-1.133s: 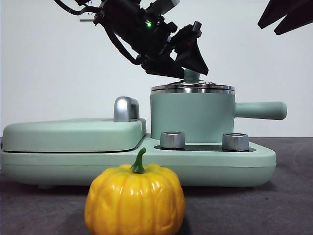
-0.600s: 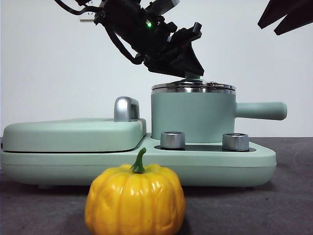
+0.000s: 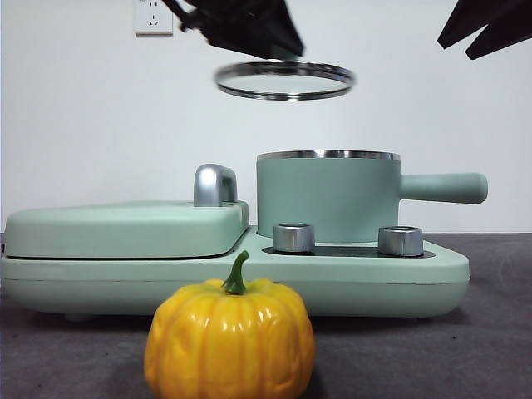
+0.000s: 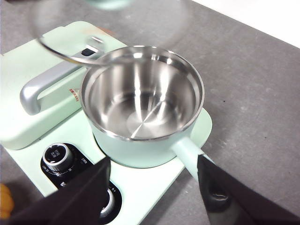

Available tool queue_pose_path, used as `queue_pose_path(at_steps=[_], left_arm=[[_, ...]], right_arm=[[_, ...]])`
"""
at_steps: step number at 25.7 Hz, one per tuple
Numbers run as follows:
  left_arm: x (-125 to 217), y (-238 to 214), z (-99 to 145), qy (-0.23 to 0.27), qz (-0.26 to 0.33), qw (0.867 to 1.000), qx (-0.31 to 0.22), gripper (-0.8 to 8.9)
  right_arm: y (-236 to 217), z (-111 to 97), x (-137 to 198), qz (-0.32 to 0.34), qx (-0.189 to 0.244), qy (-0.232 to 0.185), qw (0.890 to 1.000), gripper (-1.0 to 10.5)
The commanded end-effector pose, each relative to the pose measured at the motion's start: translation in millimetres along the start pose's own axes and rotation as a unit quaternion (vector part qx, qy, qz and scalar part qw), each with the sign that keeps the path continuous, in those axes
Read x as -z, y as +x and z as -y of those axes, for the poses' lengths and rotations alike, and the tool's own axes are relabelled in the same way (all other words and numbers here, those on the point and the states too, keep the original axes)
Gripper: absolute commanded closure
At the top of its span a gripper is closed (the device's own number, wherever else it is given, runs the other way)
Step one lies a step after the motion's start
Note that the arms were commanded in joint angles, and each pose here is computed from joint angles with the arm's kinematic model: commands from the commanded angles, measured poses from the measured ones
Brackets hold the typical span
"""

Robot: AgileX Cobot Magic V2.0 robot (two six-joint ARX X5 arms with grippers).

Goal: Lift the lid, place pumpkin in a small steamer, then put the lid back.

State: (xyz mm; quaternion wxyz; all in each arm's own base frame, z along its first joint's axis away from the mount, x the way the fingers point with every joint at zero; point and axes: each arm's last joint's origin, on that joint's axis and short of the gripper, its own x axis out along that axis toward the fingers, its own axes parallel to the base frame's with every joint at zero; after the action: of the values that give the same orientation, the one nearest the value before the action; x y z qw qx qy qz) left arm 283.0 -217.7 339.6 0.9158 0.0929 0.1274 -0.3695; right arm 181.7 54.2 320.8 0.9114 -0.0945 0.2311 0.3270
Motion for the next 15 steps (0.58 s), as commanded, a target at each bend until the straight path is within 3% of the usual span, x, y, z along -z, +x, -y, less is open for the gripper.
queue_pose_path(at_steps=[1, 7, 15], left_arm=[[-17, -21, -8, 0.003, 0.017, 1.000, -0.016, 8.04], [-21, -60, -23, -0.020, -0.013, 0.999, -0.045, 8.02], [-13, -99, -39, -0.045, -0.031, 0.995, -0.083, 8.02]], right_arm=[[0, -2, -7, 0.012, -0.006, -0.004, 1.000, 6.5], [2, -10, -9, 0.012, -0.028, -0.013, 0.999, 6.5], [8, -30, -11, 0.012, -0.089, -0.044, 0.995, 6.5]])
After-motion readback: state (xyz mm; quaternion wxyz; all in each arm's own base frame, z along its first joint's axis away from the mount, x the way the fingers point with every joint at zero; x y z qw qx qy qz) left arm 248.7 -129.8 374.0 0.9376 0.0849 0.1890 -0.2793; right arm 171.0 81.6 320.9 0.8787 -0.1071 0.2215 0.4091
